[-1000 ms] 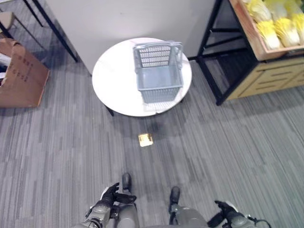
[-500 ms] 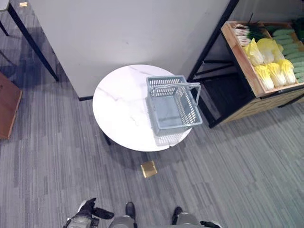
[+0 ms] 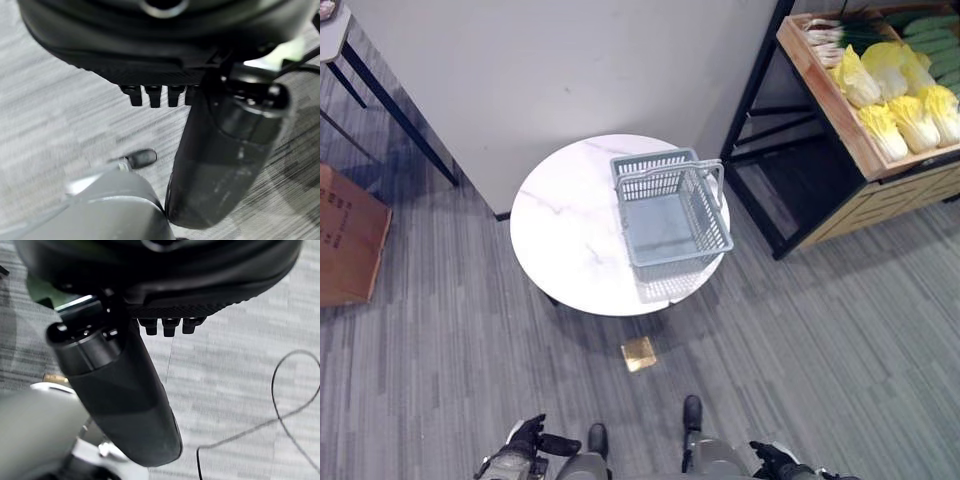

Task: Get the vegetables into the basket

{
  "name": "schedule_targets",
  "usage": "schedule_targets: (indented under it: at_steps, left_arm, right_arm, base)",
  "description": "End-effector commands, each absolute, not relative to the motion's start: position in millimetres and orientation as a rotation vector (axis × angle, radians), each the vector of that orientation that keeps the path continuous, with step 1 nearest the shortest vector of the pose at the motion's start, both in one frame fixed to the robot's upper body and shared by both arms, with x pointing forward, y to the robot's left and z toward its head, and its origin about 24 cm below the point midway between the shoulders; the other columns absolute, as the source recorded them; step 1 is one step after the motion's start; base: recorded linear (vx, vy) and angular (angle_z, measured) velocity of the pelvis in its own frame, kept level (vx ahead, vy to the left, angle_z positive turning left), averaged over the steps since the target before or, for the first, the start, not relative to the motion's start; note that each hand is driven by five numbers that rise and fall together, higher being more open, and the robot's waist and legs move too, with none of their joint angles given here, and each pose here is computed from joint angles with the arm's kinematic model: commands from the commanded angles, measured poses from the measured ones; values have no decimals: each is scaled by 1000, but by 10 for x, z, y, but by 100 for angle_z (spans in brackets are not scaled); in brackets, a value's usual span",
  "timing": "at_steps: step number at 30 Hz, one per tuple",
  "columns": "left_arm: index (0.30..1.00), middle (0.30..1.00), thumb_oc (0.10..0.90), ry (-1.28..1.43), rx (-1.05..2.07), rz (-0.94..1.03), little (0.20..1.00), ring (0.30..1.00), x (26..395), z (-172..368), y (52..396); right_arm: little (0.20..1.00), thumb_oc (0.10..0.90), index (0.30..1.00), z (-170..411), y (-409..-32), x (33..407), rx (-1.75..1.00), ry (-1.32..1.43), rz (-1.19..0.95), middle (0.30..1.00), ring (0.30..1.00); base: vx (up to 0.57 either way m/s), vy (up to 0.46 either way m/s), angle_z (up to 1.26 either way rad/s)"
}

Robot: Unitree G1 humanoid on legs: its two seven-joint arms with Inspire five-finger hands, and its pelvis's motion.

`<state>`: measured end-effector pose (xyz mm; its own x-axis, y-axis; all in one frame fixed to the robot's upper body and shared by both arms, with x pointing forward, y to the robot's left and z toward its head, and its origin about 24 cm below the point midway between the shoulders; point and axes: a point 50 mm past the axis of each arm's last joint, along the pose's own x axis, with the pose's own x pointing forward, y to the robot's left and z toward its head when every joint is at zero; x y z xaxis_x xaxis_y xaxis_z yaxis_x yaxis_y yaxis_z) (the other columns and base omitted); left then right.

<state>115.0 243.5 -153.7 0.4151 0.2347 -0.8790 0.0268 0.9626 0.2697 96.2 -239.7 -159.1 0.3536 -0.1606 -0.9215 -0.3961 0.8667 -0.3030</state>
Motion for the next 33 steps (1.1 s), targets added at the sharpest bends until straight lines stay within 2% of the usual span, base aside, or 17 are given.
schedule_targets:
  at_steps: [1,9,12,13,14,16,17,18,22,25,33]
  left_arm:
    - [1000,1000,900,1154,278,165,1000,1000,1120,-1520,2541]
    - [1000,1000,900,1199,297,189,1000,1000,1003,-1540,2590]
    - [1000,1000,900,1218,299,216,1000,1000,946,-1541,2635]
    - [1000,1000,900,1214,293,245,1000,1000,943,-1527,2682]
    - [1000,1000,900,1214,293,244,1000,1000,943,-1527,2681]
    - [1000,1000,900,1191,279,257,1000,1000,952,-1522,2678]
    - [1000,1000,900,1178,269,259,1000,1000,972,-1520,2664]
    - [1000,1000,900,1178,269,258,1000,1000,971,-1521,2660]
    - [1000,1000,900,1159,270,250,1000,1000,1010,-1522,2619]
    - [1000,1000,900,1156,278,240,1000,1000,1030,-1520,2607]
    - [1000,1000,900,1156,296,235,1000,1000,1034,-1499,2668]
  right_arm:
    - [1000,900,1000,-1500,-2459,1233,-521,1127,105,1000,1000]
    - [1000,900,1000,-1471,-2659,1141,-510,1155,9,1000,1000]
    - [1000,900,1000,-1379,-2810,1252,-506,1099,-86,1000,1000]
    - [1000,900,1000,-1191,-2963,1533,-544,973,-142,1000,1000]
    - [1000,900,1000,-1190,-2964,1533,-544,974,-142,1000,1000]
    - [1000,900,1000,-484,-3128,2283,-758,583,-128,1000,1000]
    - [1000,900,1000,-243,-3087,2470,-809,456,-114,1000,1000]
    - [1000,900,1000,-241,-3090,2466,-810,457,-115,1000,1000]
    - [1000,900,1000,503,-2989,2935,-1019,126,-110,1000,1000]
    - [1000,900,1000,805,-2926,3104,-1088,14,-108,1000,1000]
    - [1000,900,1000,2021,-2266,3691,-1249,-414,-51,1000,1000]
  base:
    - [59,-199,8]
    - [35,-78,3]
    - [48,12,-4]
    - [4,15,-15]
    - [-25,32,-24]
    - [-78,51,-24]
    - [-59,40,-22]
    - [-33,22,-17]
    - [-29,7,-3]
    - [-8,-4,6]
    - [-5,-19,14]
